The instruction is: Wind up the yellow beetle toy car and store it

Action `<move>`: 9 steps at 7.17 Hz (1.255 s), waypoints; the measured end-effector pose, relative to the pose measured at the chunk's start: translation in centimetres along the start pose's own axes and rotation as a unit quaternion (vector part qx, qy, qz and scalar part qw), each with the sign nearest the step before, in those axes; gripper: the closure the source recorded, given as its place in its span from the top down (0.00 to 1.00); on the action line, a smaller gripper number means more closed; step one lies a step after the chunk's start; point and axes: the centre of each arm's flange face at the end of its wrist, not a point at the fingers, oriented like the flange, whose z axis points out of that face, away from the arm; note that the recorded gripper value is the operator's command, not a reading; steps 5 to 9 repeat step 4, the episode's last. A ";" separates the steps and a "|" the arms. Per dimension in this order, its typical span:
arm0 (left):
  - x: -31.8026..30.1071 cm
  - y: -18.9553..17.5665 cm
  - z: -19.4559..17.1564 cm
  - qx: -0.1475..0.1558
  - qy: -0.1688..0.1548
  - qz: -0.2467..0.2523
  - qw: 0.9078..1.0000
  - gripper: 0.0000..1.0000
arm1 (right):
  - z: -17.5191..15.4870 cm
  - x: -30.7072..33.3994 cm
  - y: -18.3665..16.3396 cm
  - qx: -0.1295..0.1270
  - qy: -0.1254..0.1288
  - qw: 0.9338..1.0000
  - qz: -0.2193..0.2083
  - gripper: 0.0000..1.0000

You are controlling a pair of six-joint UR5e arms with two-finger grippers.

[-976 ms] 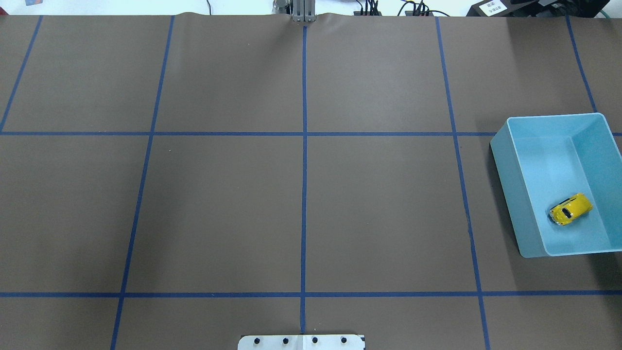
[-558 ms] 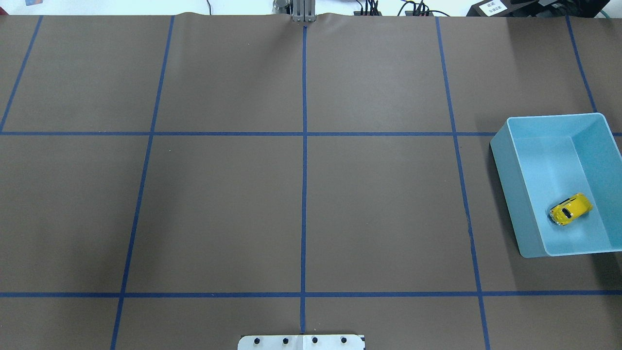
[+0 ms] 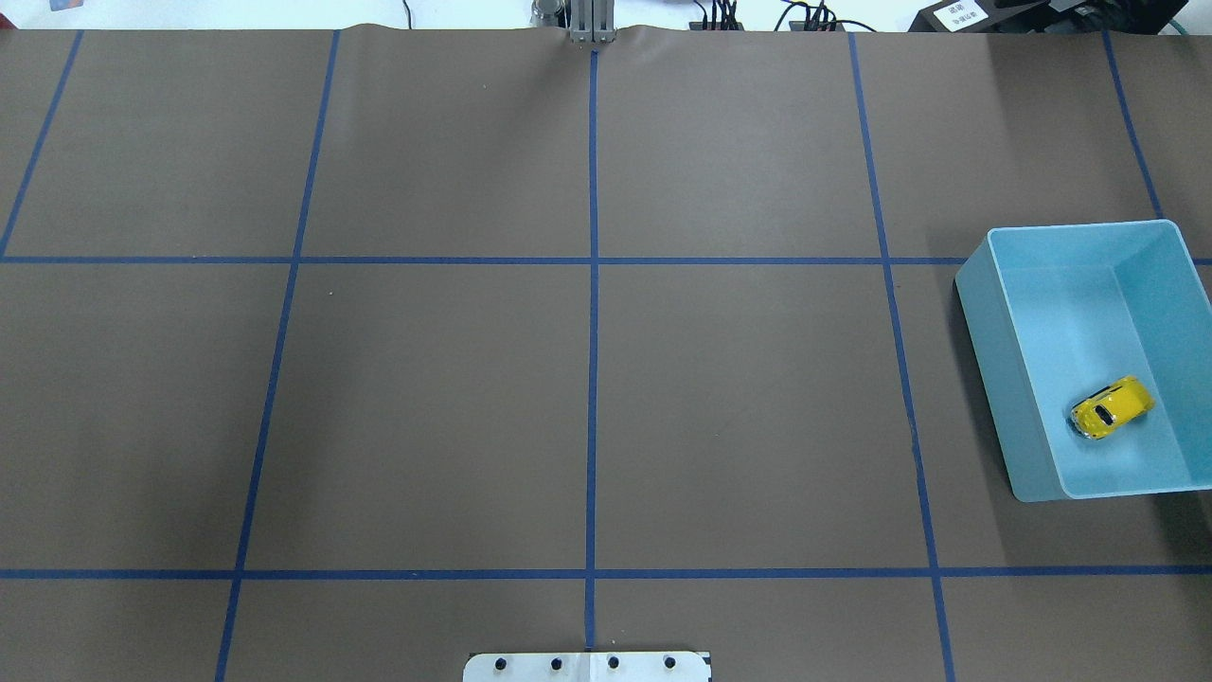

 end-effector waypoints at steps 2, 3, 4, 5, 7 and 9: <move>-0.6 -0.9 0.5 -0.006 0.000 -0.010 1.000 1.00 | 1.4 1.5 -0.5 -0.012 -0.007 1.000 0.011 1.00; -1.6 -2.1 1.5 -0.014 0.002 -0.018 1.000 1.00 | 1.5 2.1 -0.5 -0.013 -0.010 1.000 0.018 1.00; -3.1 -3.4 2.8 -0.025 0.004 -0.029 0.999 1.00 | 1.4 2.5 -0.5 -0.012 -0.011 1.000 0.024 1.00; -3.1 -3.4 2.8 -0.025 0.004 -0.029 0.999 1.00 | 1.4 2.5 -0.5 -0.012 -0.011 1.000 0.024 1.00; -3.1 -3.4 2.8 -0.025 0.004 -0.029 0.999 1.00 | 1.4 2.5 -0.5 -0.012 -0.011 1.000 0.024 1.00; -3.1 -3.4 2.8 -0.025 0.004 -0.029 0.999 1.00 | 1.4 2.5 -0.5 -0.012 -0.011 1.000 0.024 1.00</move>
